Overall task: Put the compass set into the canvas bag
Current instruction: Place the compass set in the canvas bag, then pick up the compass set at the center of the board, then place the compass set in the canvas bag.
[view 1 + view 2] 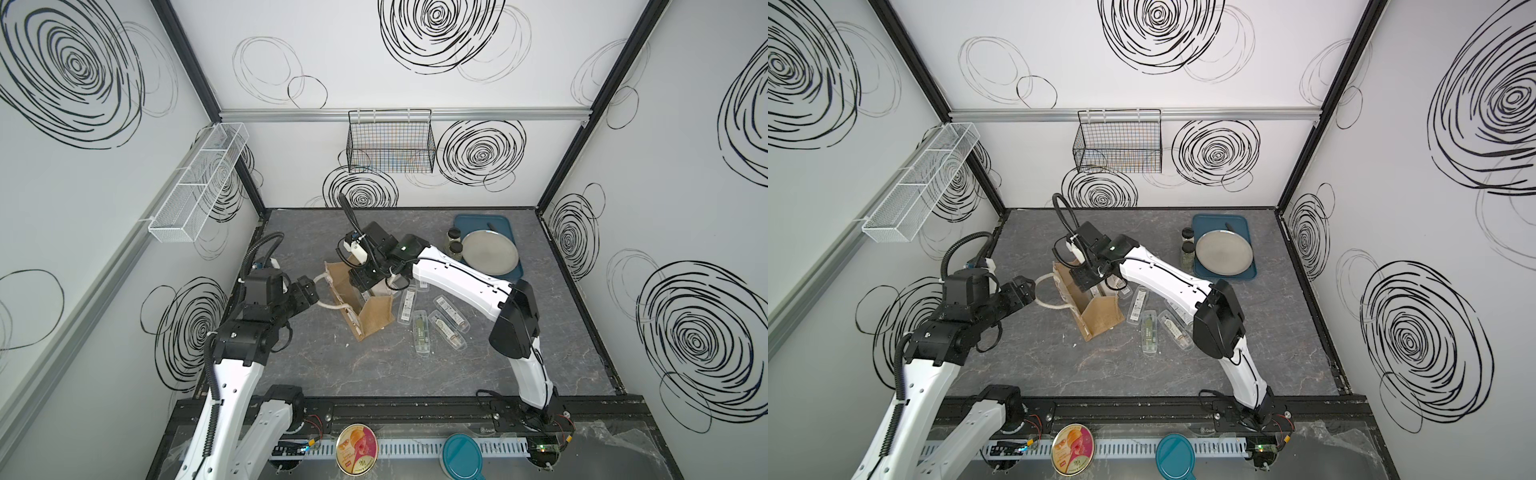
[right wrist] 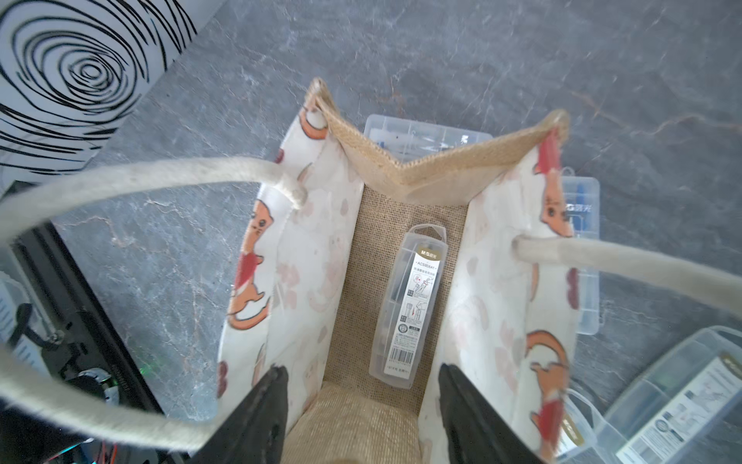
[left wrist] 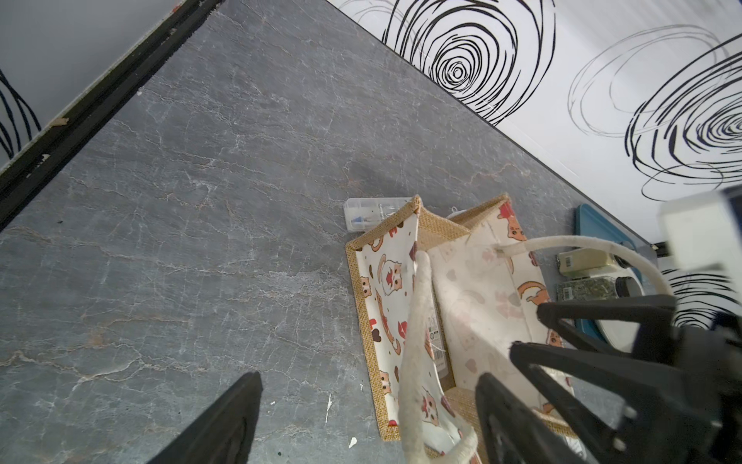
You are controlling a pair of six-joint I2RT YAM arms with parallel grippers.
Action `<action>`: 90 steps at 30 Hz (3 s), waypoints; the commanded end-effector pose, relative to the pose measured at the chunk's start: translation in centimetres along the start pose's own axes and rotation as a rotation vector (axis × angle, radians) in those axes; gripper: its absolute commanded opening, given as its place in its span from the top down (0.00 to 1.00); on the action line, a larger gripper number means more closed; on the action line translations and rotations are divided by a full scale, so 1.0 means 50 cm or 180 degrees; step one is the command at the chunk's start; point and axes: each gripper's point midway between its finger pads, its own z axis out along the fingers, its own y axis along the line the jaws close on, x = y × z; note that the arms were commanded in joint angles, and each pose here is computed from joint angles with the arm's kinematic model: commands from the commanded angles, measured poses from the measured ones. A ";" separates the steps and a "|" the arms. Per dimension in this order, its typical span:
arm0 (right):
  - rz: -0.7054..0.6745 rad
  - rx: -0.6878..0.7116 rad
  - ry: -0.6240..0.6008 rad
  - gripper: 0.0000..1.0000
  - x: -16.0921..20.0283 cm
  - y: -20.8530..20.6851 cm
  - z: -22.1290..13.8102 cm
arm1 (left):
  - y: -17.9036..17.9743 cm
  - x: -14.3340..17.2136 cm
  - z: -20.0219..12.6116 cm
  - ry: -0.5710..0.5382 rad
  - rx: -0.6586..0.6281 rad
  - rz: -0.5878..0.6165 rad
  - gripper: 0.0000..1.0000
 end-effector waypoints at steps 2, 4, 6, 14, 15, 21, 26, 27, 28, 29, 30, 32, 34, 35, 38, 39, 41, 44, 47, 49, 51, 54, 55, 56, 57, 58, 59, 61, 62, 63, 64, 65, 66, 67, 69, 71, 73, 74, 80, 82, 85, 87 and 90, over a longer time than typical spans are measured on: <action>-0.0077 0.0258 -0.0330 0.36 -0.048 -0.024 -0.103 | -0.019 -0.026 -0.016 -0.0110 0.0012 0.0033 0.13; -0.0054 0.0419 -0.0375 0.37 -0.048 -0.054 -0.140 | -0.025 -0.027 -0.015 -0.0113 0.0020 0.0062 0.13; 0.0032 0.0550 -0.0374 0.37 -0.034 -0.097 -0.177 | -0.033 -0.026 -0.012 -0.0105 0.0031 0.0094 0.13; 0.0705 0.0932 -0.0219 0.41 0.153 -0.276 -0.256 | -0.055 -0.019 -0.007 -0.0115 0.0054 0.0177 0.13; 0.0808 0.0975 -0.0190 0.42 0.189 -0.296 -0.257 | -0.057 -0.018 -0.006 -0.0119 0.0055 0.0183 0.13; 0.1298 0.0940 0.0078 0.43 0.370 -0.353 -0.223 | -0.069 -0.015 -0.004 -0.0111 0.0074 0.0206 0.13; 0.1459 0.0908 0.0422 0.43 0.459 -0.363 -0.160 | -0.082 -0.010 -0.001 -0.0096 0.0110 0.0226 0.13; 0.1497 0.0893 0.0543 0.42 0.474 -0.365 -0.148 | -0.085 -0.009 -0.001 -0.0096 0.0114 0.0231 0.13; 0.1578 0.0899 0.0674 0.43 0.490 -0.368 -0.138 | -0.087 -0.009 -0.001 -0.0102 0.0121 0.0232 0.13; 0.1615 0.0880 0.0809 0.42 0.505 -0.370 -0.126 | -0.091 -0.009 -0.002 -0.0109 0.0137 0.0230 0.13; 0.1621 0.0873 0.0933 0.43 0.521 -0.371 -0.112 | -0.093 -0.008 -0.002 -0.0105 0.0139 0.0229 0.13; 0.1624 0.0833 0.1038 0.43 0.536 -0.370 -0.092 | -0.099 -0.010 -0.004 -0.0116 0.0155 0.0229 0.13; 0.1629 0.0818 0.1062 0.43 0.543 -0.372 -0.079 | -0.101 -0.011 -0.007 -0.0139 0.0144 0.0227 0.13; 0.1625 0.0827 0.1077 0.43 0.547 -0.374 -0.074 | -0.101 -0.009 -0.007 -0.0137 0.0144 0.0217 0.13; 0.1610 0.0816 0.1118 0.42 0.554 -0.377 -0.062 | -0.101 -0.002 -0.005 -0.0127 0.0136 0.0197 0.13; 0.1608 0.0813 0.1141 0.42 0.556 -0.378 -0.057 | -0.100 0.001 -0.004 -0.0120 0.0125 0.0194 0.13; 0.1611 0.0815 0.1177 0.41 0.561 -0.381 -0.049 | -0.099 0.006 -0.004 -0.0108 0.0108 0.0196 0.13; 0.1622 0.0829 0.1239 0.40 0.571 -0.384 -0.036 | -0.098 0.007 -0.006 -0.0094 0.0077 0.0199 0.13; 0.1635 0.0862 0.1290 0.40 0.577 -0.391 -0.026 | -0.098 -0.002 -0.012 -0.0118 0.0040 0.0223 0.13; 0.1638 0.0917 0.1332 0.41 0.581 -0.398 -0.021 | -0.099 -0.004 -0.011 -0.0116 0.0022 0.0250 0.13; 0.1648 0.0959 0.1353 0.42 0.584 -0.402 -0.018 | -0.102 -0.003 -0.006 -0.0105 0.0026 0.0289 0.12; 0.1688 0.0995 0.1375 0.42 0.594 -0.405 -0.014 | -0.102 0.003 0.008 -0.0066 0.0005 0.0359 0.12; 0.1705 0.1003 0.1381 0.43 0.596 -0.405 -0.013 | -0.102 0.005 0.011 -0.0056 0.0005 0.0373 0.12; 0.1722 0.1010 0.1381 0.44 0.598 -0.406 -0.011 | -0.104 0.005 0.014 -0.0045 0.0015 0.0384 0.12; 0.1733 0.1011 0.1390 0.45 0.600 -0.405 -0.010 | -0.106 0.006 0.016 -0.0033 0.0026 0.0403 0.12; 0.1741 0.1024 0.1395 0.46 0.601 -0.406 -0.010 | -0.109 0.006 0.016 -0.0031 0.0043 0.0420 0.12; 0.1750 0.1042 0.1397 0.48 0.602 -0.406 -0.010 | -0.110 0.005 0.016 -0.0034 0.0054 0.0438 0.12; 0.1763 0.1072 0.1370 0.52 0.600 -0.406 -0.015 | -0.110 -0.001 0.013 -0.0077 0.0061 0.0456 0.12; 0.1762 0.1078 0.1342 0.53 0.597 -0.404 -0.019 | -0.109 -0.003 0.014 -0.0092 0.0061 0.0455 0.12; 0.1770 0.1090 0.1310 0.55 0.592 -0.405 -0.025 | -0.108 -0.006 0.013 -0.0108 0.0069 0.0446 0.12; 0.1769 0.1099 0.1290 0.56 0.587 -0.404 -0.031 | -0.107 -0.007 0.013 -0.0104 0.0076 0.0437 0.12; 0.1767 0.1109 0.1268 0.57 0.580 -0.404 -0.039 | -0.107 -0.009 0.014 -0.0100 0.0088 0.0428 0.12; 0.1766 0.1127 0.1231 0.59 0.571 -0.405 -0.049 | -0.106 -0.011 0.013 -0.0098 0.0091 0.0422 0.12; 0.1758 0.1145 0.1201 0.59 0.562 -0.405 -0.060 | -0.107 -0.013 0.013 -0.0095 0.0095 0.0428 0.12; 0.1732 0.1198 0.1079 0.60 0.534 -0.407 -0.088 | -0.104 -0.024 0.009 -0.0121 0.0079 0.0455 0.12; 0.1716 0.1257 0.0947 0.61 0.506 -0.409 -0.120 | -0.099 -0.036 0.006 -0.0145 0.0049 0.0461 0.12; 0.1711 0.1297 0.0803 0.61 0.472 -0.408 -0.155 | -0.096 -0.044 0.007 -0.0145 0.0058 0.0439 0.12; 0.1706 0.1314 0.0706 0.62 0.450 -0.407 -0.176 | -0.093 -0.049 0.008 -0.0148 0.0059 0.0419 0.12; 0.1376 0.1157 0.0118 0.62 0.312 -0.367 -0.278 | -0.089 -0.067 0.010 -0.0167 0.0069 0.0369 0.12; 0.1218 0.1177 -0.0083 0.62 0.263 -0.345 -0.301 | -0.086 -0.069 0.011 -0.0180 0.0065 0.0354 0.12; 0.0965 0.1098 -0.0331 0.62 0.178 -0.299 -0.323 | -0.082 -0.065 0.016 -0.0167 0.0068 0.0294 0.12; 0.0767 0.0986 -0.0427 0.62 0.125 -0.257 -0.317 | -0.080 -0.061 0.016 -0.0143 0.0072 0.0235 0.12; 0.0450 0.0809 -0.0474 0.61 0.060 -0.192 -0.291 | -0.084 -0.057 0.014 -0.0114 0.0115 0.0233 0.12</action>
